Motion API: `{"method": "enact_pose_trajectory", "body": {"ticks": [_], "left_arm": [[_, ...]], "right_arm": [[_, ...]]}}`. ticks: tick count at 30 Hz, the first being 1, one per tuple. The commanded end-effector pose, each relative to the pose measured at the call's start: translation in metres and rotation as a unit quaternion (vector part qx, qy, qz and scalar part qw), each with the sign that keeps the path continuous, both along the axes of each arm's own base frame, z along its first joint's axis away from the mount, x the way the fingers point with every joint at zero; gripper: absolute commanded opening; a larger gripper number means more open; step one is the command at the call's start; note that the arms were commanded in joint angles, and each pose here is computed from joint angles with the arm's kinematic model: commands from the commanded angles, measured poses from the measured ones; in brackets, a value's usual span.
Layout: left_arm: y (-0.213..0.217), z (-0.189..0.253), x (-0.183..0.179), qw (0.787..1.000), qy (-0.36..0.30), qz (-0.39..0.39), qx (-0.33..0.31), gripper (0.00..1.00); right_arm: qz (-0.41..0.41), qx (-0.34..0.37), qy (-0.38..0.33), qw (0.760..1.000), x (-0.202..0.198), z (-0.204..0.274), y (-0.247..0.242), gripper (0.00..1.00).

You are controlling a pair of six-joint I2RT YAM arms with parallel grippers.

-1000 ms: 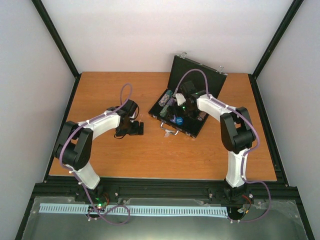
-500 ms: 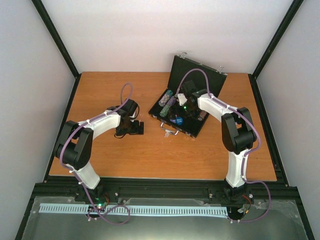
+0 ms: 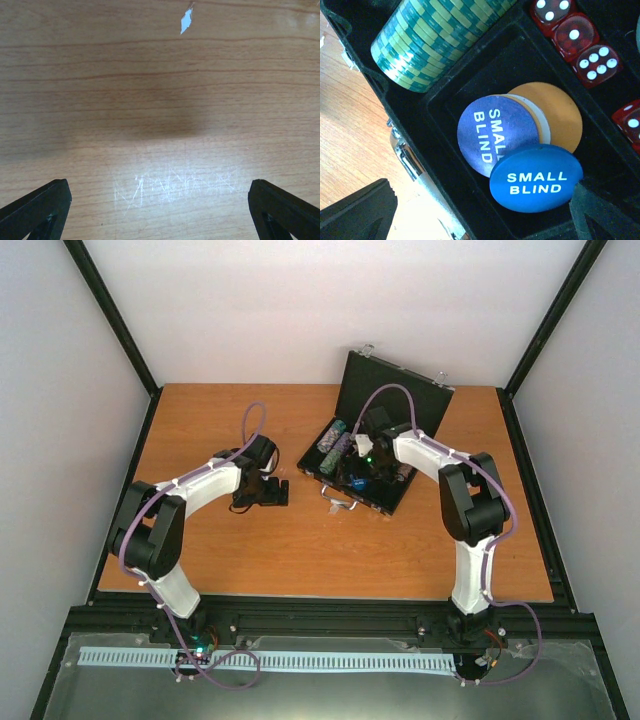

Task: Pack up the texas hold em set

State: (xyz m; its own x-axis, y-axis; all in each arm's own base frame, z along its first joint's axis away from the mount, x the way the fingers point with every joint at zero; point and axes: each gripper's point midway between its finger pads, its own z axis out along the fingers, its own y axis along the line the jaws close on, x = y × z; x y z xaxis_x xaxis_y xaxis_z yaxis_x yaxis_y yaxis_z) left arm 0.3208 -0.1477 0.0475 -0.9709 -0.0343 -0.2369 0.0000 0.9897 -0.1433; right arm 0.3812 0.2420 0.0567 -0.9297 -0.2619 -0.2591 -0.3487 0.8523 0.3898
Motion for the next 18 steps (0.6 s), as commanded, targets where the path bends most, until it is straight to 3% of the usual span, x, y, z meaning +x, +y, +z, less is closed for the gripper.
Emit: {"method": "enact_pose_trajectory", "body": {"ticks": [1,18], "left_arm": [[0.002,0.001,0.002,1.0,-0.002,-0.006,0.007,1.0],[0.0,-0.002,0.005,1.0,-0.001,-0.002,0.004,1.0]], "right_arm": [[-0.007,-0.006,0.005,1.0,0.002,-0.01,-0.001,0.96],[0.052,0.06,0.006,0.997,-0.01,0.012,0.04,0.96]]}}
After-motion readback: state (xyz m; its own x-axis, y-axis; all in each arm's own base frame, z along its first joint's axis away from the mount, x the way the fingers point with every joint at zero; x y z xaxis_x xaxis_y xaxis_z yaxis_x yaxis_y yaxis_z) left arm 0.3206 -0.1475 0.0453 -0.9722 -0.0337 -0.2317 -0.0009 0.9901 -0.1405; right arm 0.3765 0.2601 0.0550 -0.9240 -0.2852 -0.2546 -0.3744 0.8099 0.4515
